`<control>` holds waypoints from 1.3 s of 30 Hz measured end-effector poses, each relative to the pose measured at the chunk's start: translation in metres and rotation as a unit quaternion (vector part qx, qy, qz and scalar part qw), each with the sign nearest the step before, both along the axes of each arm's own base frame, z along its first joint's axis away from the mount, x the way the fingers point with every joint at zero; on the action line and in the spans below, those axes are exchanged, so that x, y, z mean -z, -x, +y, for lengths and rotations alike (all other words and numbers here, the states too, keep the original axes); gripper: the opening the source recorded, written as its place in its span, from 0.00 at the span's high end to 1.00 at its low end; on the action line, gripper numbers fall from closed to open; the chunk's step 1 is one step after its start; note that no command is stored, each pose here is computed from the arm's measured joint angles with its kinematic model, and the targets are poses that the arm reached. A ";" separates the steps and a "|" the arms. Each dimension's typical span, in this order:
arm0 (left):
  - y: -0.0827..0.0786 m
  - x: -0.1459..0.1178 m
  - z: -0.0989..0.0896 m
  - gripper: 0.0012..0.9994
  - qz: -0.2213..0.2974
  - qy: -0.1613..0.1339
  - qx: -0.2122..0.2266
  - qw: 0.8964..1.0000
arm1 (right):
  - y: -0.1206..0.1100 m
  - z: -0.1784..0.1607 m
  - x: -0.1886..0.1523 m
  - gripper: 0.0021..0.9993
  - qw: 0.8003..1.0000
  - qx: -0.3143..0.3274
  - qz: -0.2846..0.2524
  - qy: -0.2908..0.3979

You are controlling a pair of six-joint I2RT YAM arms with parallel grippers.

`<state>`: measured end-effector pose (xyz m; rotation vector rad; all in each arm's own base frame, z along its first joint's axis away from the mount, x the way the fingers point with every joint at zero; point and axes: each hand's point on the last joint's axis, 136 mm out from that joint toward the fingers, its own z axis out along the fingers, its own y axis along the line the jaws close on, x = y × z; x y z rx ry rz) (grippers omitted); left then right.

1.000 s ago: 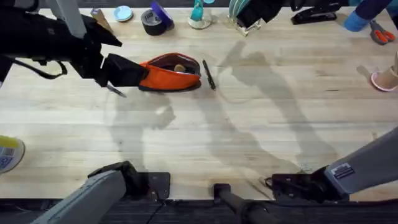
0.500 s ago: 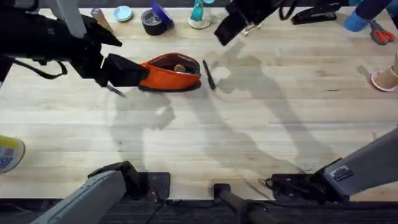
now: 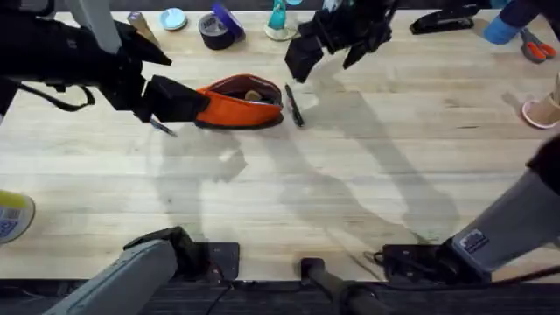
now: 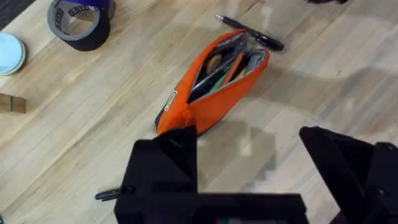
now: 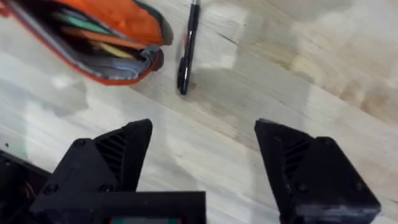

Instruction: Unzip the bag, pick up the pens from the table one at a time and place them inside, then zip the bag closed.

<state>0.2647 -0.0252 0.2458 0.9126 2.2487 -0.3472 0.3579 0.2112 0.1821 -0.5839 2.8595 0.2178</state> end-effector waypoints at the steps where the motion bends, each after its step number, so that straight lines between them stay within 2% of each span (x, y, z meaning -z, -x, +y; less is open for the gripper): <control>1: 0.000 0.000 0.000 0.00 0.000 0.000 0.000 1.000 | -0.001 0.000 0.006 0.00 1.000 0.005 0.007 0.003; 13: 0.000 0.000 0.000 0.01 0.000 0.000 0.000 1.000 | -0.012 0.016 0.075 0.00 0.997 0.018 0.071 0.020; 20: 0.000 0.000 0.000 0.01 0.000 0.000 0.000 1.000 | -0.018 0.028 0.109 0.00 0.996 0.013 0.089 0.020; 28: 0.000 0.000 0.000 0.01 0.000 0.000 0.000 1.000 | -0.030 0.037 0.130 0.00 0.997 0.011 0.075 0.022; 39: 0.000 0.000 0.000 0.01 0.000 0.000 0.000 1.000 | -0.037 0.039 0.134 0.00 0.997 0.010 0.040 0.059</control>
